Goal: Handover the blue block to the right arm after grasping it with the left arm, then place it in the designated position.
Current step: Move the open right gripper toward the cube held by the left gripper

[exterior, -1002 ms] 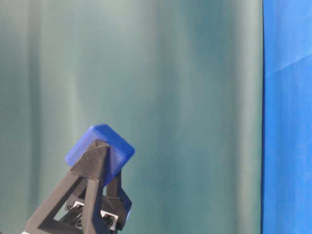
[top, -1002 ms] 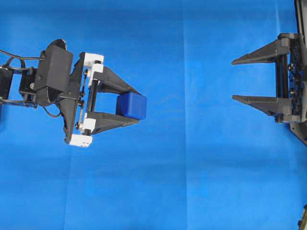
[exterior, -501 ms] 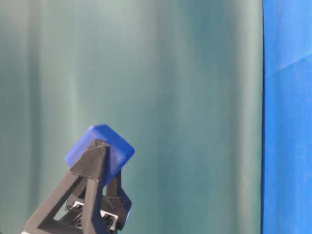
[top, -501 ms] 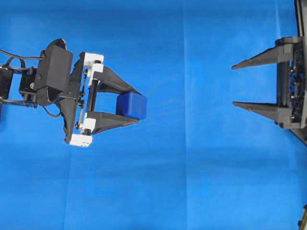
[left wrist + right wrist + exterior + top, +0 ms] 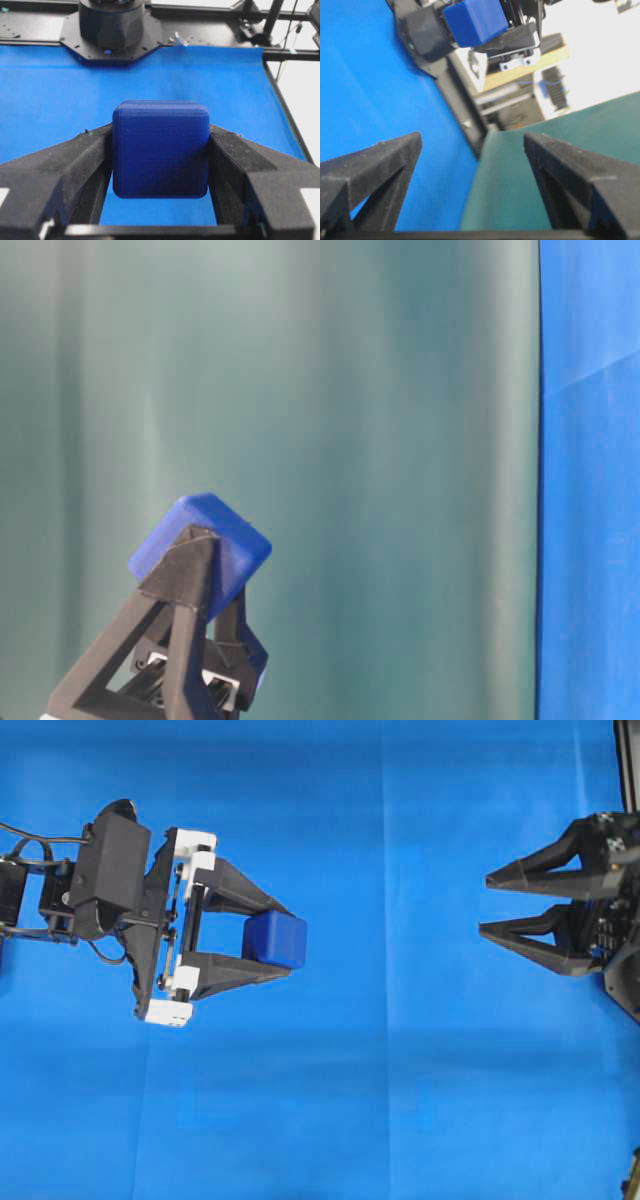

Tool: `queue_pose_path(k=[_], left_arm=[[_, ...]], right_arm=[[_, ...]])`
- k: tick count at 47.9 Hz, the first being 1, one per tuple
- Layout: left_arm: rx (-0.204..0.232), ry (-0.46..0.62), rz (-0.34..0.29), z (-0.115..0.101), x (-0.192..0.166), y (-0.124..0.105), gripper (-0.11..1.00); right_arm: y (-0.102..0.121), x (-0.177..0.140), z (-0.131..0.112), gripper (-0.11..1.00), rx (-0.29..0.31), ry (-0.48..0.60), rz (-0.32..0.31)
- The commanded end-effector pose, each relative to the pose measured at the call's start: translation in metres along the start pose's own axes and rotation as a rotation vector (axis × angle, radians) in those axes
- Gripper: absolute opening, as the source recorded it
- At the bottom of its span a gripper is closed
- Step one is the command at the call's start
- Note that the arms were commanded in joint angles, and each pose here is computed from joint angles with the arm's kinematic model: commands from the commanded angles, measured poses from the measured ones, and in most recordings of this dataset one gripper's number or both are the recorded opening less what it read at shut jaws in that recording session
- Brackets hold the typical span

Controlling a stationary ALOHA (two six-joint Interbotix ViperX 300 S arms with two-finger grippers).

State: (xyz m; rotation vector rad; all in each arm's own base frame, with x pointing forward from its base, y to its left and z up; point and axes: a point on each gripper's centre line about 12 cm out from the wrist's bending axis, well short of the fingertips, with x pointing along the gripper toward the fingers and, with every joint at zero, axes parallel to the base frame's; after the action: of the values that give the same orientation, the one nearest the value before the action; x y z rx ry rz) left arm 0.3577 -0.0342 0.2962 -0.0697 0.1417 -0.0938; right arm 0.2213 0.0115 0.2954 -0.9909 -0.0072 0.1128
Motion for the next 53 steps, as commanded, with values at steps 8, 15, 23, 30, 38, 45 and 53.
queue_pose_path(k=[8,15,23,30,38,45,53], left_arm=[[-0.003,-0.043,0.000,0.0126,-0.0033,0.0001,0.49],[-0.005,-0.043,0.000,0.0126,-0.0033,0.0002,0.49],[-0.003,-0.043,0.000,0.0126,-0.0033,0.0001,0.49],[-0.005,-0.045,0.000,0.0128,-0.0033,0.0002,0.49],[-0.005,-0.044,-0.002,0.0131,-0.0036,-0.0004,0.49],[-0.003,-0.043,0.000,0.0126,-0.0033,0.0001,0.49],[-0.003,-0.045,0.000,0.0128,-0.0033,0.0001,0.49]], right_arm=[[-0.0102,0.0005,0.0085,0.97,-0.210,-0.027,-0.025],[-0.0112,-0.0007,0.0095,0.96,-0.296,-0.030,-0.032],[-0.0113,-0.0009,0.0094,0.96,-0.315,-0.028,-0.032],[-0.0115,-0.0012,0.0094,0.96,-0.315,-0.027,-0.033],[-0.0116,-0.0012,0.0096,0.96,-0.315,-0.028,-0.033],[-0.0115,-0.0012,0.0094,0.96,-0.316,-0.027,-0.033],[-0.0113,-0.0009,0.0094,0.96,-0.315,-0.028,-0.032]])
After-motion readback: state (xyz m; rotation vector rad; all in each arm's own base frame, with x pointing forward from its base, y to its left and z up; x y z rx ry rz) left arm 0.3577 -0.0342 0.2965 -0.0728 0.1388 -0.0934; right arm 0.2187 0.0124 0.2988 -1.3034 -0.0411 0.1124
